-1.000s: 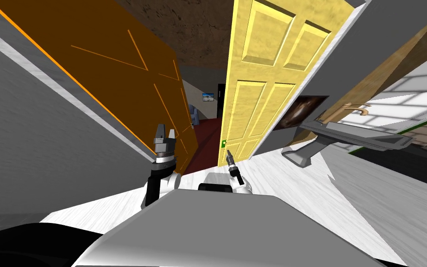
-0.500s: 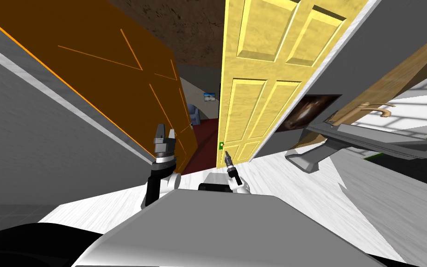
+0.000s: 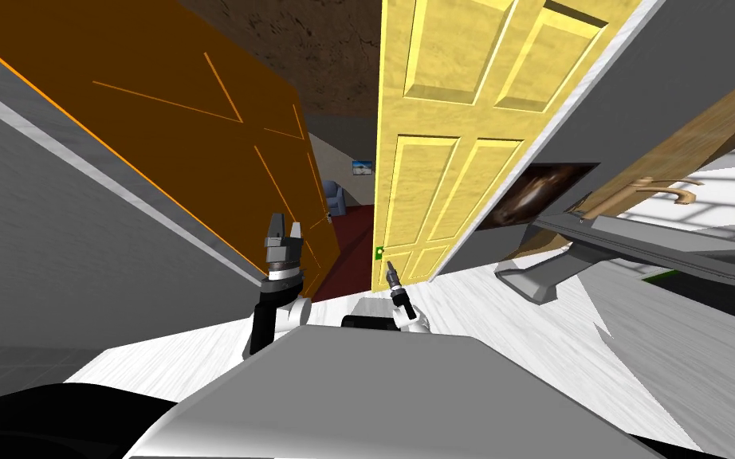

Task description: Push the door open

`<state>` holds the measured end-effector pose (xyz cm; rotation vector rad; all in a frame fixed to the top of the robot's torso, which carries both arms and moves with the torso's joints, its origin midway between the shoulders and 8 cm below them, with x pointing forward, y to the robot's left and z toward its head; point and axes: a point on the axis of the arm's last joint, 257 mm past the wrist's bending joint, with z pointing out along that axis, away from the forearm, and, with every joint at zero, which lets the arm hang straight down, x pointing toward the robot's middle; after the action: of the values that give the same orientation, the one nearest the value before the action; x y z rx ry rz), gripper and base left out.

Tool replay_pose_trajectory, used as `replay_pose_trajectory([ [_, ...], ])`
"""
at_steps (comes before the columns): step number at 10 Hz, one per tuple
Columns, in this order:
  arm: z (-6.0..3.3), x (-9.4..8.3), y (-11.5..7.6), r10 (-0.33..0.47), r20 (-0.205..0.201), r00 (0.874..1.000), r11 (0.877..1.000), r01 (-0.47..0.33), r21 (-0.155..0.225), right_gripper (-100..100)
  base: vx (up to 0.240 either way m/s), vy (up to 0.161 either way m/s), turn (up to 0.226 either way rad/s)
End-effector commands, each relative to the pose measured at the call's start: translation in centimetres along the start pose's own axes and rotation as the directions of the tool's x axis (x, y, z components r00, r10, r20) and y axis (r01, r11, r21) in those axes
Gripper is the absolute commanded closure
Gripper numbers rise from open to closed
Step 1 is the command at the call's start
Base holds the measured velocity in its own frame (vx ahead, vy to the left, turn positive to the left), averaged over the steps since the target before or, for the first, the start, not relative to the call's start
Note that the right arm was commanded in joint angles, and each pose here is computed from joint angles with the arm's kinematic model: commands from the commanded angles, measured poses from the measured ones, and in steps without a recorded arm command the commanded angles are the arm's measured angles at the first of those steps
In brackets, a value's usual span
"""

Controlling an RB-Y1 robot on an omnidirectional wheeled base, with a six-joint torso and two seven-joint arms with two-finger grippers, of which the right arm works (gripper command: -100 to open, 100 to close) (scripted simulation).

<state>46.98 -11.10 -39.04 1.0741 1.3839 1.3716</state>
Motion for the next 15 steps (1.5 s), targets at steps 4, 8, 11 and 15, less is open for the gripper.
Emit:
replay_pose_trajectory([
  [4,-0.27,-1.7,-0.3,-0.023,0.013,1.000,1.000,0.023,0.006,-100,0.185,0.041,0.021],
  [8,0.03,-0.2,-0.1,0.014,0.019,1.000,1.000,-0.014,0.000,-100,0.196,0.039,0.024],
  [11,-0.13,-0.6,-0.3,0.006,0.019,1.000,1.000,-0.006,0.002,100,0.012,0.002,0.003],
  [15,-0.13,-0.6,-0.3,0.006,0.019,1.000,1.000,-0.006,0.002,100,-0.009,-0.002,-0.001],
])
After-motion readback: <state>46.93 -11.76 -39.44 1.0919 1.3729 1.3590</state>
